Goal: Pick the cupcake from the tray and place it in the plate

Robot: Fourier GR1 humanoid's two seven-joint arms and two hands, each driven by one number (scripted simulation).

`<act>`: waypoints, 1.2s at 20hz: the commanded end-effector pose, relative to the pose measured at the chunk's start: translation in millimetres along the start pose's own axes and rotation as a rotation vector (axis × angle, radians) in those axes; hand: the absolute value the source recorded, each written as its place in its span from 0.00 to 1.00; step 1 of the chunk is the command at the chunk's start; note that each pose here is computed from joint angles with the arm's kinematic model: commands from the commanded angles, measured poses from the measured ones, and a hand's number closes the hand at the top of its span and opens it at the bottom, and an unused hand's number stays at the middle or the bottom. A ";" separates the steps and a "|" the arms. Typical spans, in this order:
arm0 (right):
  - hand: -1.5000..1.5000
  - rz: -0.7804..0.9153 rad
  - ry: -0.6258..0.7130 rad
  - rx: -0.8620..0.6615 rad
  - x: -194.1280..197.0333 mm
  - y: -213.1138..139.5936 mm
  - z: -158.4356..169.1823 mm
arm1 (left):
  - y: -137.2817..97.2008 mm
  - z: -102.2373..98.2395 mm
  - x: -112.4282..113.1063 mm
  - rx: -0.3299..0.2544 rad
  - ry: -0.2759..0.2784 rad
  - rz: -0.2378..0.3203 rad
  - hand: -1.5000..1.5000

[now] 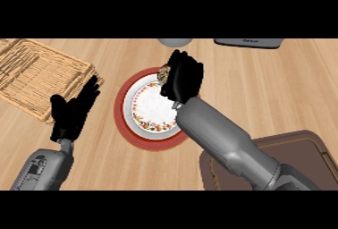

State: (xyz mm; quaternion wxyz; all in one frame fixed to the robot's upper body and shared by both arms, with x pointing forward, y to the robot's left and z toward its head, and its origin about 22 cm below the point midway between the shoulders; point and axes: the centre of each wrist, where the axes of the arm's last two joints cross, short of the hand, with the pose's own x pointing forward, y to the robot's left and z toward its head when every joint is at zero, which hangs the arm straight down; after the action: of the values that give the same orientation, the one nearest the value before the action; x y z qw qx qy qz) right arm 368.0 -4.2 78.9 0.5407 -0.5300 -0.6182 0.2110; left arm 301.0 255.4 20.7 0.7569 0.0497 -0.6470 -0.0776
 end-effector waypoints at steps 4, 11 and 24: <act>1.00 0.031 0.217 0.134 -16.8 19.7 31.7 | 1.7 0.6 9.1 0.021 -0.008 0.003 0.50; 0.00 -0.130 0.164 0.263 -21.8 24.3 60.4 | -0.7 6.5 -17.8 0.062 -0.016 0.010 0.50; 0.00 -0.625 -0.074 0.020 43.9 -33.2 57.4 | 18.4 7.3 -0.6 0.068 0.013 0.017 0.50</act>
State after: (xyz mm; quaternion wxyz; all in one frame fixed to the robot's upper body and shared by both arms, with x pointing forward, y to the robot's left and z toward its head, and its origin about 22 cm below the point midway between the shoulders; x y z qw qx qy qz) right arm 316.9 28.9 79.2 0.5335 -0.3630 -0.7491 0.1498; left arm 294.2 269.2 21.2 0.7559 0.0637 -0.6490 -0.0584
